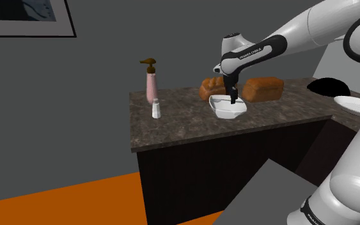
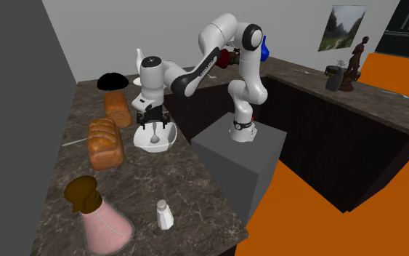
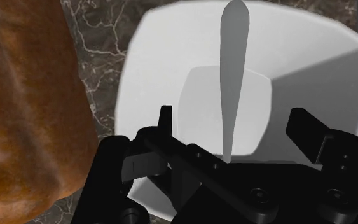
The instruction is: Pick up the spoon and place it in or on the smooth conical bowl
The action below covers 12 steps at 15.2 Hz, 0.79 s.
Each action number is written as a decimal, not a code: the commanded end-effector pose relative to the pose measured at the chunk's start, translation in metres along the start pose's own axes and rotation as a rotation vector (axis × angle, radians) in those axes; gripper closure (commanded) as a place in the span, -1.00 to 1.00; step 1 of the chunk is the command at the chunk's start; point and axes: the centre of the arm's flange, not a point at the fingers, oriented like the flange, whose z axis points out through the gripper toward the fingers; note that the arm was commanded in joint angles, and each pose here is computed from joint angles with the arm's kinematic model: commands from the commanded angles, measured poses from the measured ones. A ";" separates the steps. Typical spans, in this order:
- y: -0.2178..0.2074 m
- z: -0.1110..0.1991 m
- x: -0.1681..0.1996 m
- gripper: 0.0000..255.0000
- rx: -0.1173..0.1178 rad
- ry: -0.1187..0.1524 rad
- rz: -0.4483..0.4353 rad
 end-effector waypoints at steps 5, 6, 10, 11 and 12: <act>0.000 -0.050 0.000 -1.00 0.000 0.000 0.000; 0.000 -0.050 0.000 -1.00 0.000 0.000 0.000; 0.000 -0.050 0.000 -1.00 0.000 0.000 0.000; 0.000 -0.050 0.000 -1.00 0.000 0.000 0.000; 0.000 -0.050 0.000 -1.00 0.000 0.000 0.000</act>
